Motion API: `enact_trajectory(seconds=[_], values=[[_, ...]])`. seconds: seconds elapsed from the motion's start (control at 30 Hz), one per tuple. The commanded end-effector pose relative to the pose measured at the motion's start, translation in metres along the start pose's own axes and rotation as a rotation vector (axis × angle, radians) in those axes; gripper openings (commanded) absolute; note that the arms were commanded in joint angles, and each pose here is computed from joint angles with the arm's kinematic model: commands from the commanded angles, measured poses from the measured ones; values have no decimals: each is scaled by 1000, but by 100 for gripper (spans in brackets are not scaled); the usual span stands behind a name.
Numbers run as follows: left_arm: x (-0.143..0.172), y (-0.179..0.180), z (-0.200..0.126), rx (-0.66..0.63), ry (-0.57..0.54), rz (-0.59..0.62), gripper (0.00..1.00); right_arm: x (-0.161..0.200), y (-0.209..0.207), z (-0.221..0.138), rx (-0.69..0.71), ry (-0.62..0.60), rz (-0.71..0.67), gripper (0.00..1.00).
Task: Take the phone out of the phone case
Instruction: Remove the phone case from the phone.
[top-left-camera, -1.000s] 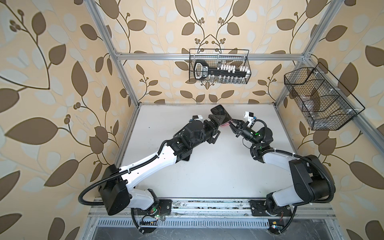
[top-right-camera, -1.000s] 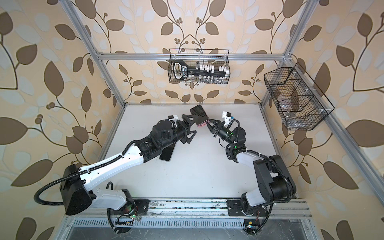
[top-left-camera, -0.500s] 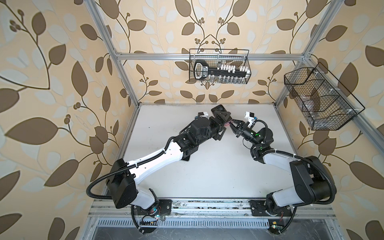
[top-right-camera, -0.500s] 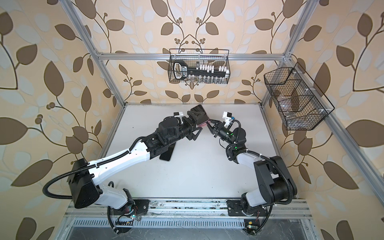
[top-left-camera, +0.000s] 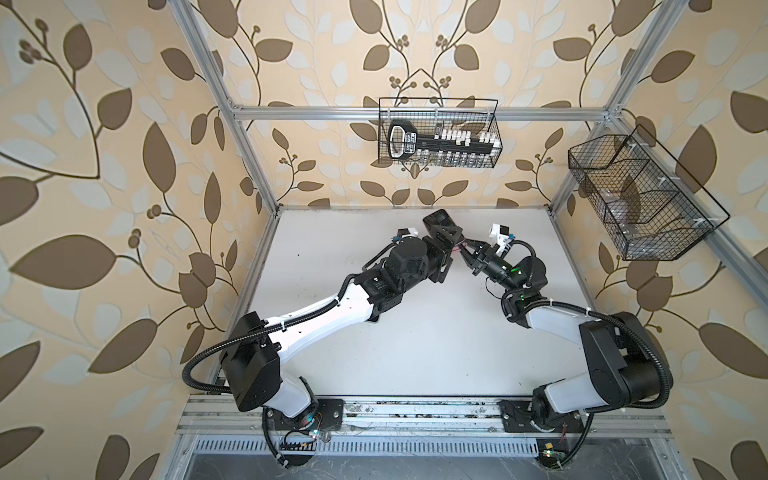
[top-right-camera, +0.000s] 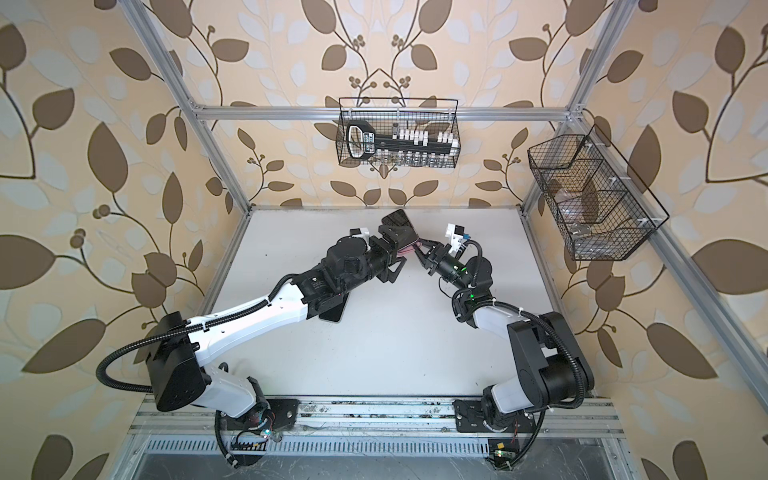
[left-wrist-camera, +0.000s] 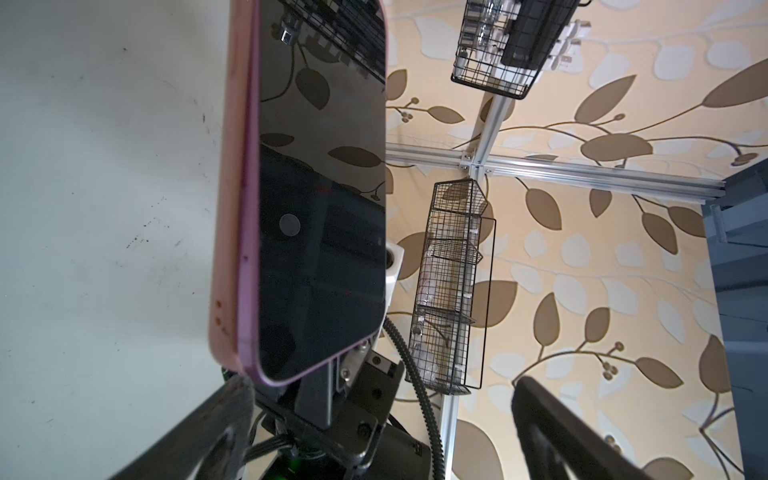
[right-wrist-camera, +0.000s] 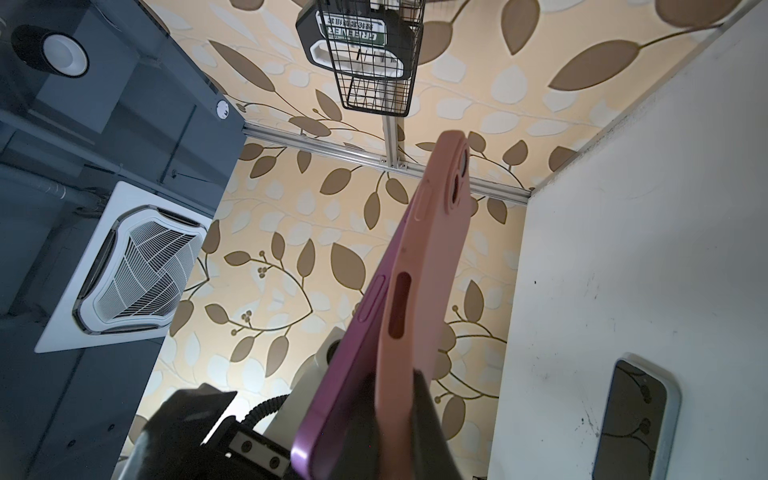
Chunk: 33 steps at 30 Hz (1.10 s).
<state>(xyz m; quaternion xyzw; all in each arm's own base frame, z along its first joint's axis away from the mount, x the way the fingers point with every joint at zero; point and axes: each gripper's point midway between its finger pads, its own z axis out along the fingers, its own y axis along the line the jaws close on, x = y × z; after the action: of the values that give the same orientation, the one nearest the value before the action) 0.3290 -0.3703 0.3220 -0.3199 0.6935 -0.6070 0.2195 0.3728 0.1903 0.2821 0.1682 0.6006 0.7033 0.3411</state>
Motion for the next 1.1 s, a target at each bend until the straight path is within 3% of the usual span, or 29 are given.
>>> enact_trajectory(seconds=[0.0, 0.5, 1.07], values=[[-1, -39, -2, 101, -33, 5, 99, 0, 26, -4, -95, -16, -43, 0], [19, -47, -2, 111, 14, 2, 99, -5, 22, -8, -94, -22, -40, 0], [8, -55, -2, 154, -50, 38, 95, -3, 30, -13, -109, -24, -38, 0]])
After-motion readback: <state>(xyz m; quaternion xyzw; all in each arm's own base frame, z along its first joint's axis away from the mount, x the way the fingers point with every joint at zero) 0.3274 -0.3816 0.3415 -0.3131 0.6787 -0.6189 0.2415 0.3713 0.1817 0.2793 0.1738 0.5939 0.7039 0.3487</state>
